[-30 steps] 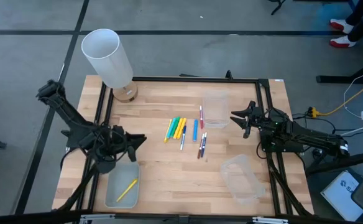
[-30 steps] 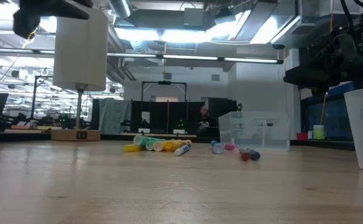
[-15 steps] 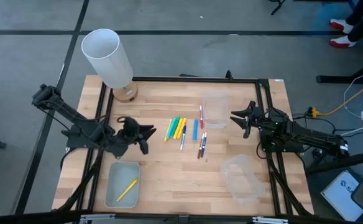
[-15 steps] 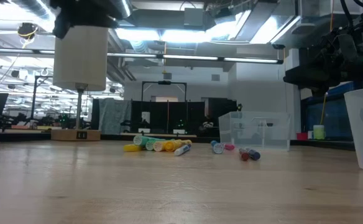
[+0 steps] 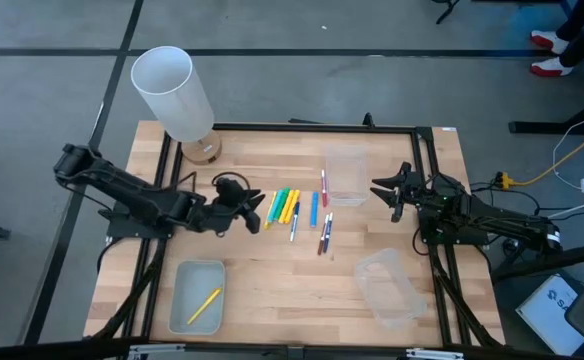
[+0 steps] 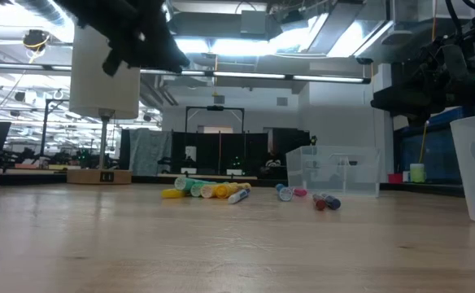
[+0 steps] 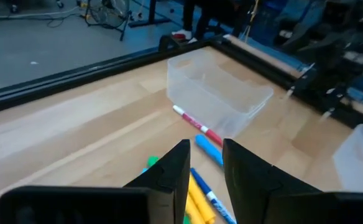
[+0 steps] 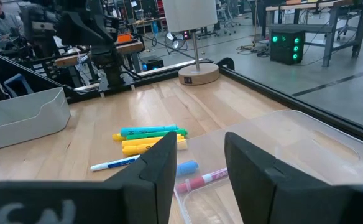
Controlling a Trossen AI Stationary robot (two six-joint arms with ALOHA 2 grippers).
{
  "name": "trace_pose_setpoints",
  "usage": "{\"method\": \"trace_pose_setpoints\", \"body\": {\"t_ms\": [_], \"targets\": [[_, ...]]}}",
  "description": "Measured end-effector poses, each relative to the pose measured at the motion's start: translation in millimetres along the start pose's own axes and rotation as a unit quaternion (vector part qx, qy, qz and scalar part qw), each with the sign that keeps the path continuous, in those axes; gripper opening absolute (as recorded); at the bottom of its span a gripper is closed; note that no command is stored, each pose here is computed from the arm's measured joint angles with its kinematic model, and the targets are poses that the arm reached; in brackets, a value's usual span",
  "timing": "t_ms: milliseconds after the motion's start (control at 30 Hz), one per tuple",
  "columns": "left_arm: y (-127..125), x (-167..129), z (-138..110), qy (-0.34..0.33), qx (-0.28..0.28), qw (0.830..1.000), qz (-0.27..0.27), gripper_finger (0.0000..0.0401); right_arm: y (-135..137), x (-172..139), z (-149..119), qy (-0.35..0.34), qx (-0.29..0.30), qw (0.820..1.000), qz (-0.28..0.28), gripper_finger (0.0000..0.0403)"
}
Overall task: Pick & Place Markers
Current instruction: Put the light blue highlighter pen into the top transparent bin
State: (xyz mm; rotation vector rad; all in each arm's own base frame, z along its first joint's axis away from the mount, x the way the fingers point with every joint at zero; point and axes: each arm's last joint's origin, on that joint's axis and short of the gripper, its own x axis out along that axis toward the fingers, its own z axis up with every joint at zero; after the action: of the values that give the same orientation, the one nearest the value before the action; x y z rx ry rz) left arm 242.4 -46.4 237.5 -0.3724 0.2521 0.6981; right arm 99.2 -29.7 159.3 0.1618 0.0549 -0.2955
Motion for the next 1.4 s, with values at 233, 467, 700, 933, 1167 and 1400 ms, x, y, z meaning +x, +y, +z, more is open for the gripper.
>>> {"method": "trace_pose_setpoints", "body": {"t_ms": [233,467,700,933,1167,1400], "targets": [[3,18,-8,0.031,0.009,0.999,0.010,0.0093,0,0,0,0.000,-0.001,1.000,0.000,0.0136],[9,26,-7,0.068,0.004,0.998,-0.008,0.0091,0,0,0,0.000,-0.001,1.000,0.000,0.0136],[2,46,-1,0.141,0.020,0.990,0.005,0.0093,0,0,0,0.000,0.000,1.000,0.000,0.0136],[-21,75,5,0.187,0.065,0.979,0.056,0.0093,0,0,0,0.000,0.000,1.000,0.000,0.0136],[-34,103,-14,0.214,0.098,0.969,0.074,0.0113,0,0,0,0.000,-0.001,1.000,0.000,0.0136],[-37,118,-33,0.235,0.088,0.963,0.100,0.0136,0,0,0,0.000,0.000,1.000,0.000,0.0136]]}}
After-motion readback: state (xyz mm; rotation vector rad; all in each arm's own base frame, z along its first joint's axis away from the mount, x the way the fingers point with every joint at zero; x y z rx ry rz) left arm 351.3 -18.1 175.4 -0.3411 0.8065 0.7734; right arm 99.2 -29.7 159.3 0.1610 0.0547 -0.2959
